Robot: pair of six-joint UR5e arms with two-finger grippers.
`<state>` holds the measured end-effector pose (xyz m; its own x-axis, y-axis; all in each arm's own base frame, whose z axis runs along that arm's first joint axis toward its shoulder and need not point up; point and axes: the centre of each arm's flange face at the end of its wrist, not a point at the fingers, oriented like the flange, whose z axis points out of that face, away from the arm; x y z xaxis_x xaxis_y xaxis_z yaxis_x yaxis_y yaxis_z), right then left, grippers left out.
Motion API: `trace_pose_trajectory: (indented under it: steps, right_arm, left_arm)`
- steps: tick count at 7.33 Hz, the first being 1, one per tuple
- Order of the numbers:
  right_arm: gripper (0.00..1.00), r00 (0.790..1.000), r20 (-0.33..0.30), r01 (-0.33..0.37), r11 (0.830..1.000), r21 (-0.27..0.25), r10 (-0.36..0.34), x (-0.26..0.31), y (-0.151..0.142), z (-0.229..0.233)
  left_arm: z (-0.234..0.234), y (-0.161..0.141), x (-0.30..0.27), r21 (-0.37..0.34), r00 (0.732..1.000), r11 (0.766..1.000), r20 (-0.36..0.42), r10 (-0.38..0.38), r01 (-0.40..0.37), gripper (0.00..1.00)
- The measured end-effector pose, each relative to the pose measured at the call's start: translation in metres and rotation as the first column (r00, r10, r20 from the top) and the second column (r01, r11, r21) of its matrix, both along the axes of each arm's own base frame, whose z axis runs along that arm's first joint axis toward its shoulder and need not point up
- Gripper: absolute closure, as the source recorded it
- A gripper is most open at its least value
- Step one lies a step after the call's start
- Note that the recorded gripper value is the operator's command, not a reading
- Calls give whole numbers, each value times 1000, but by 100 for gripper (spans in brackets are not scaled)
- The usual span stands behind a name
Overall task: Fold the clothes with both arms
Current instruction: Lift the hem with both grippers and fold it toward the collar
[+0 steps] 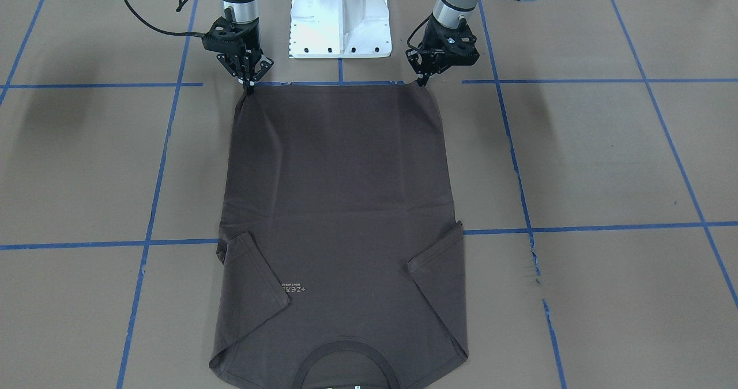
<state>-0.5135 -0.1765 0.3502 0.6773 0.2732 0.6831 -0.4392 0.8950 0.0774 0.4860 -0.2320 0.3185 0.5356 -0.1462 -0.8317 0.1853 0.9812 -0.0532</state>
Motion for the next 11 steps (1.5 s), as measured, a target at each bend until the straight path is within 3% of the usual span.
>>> trace_pose_trajectory:
  steps: [3,5,9,11]
  right_arm:
    - [100,998,64,-6,1000,0,6,20,-5,-29]
    - [100,994,111,2,1000,-9,-1,58,-4,-73]
    - [100,977,188,114,991,-67,-100,171,26,-170]
    - [100,984,157,92,993,-70,-80,160,14,-183]
  left_arm:
    - [-20,0,-15,8,1000,1000,-20,-1,1,100]
    - [-70,11,-62,1,1000,1000,-23,15,-15,100]
    - [-142,36,-175,-44,995,997,-69,67,-70,100]
    - [-150,16,-159,9,995,997,-52,82,-82,100]
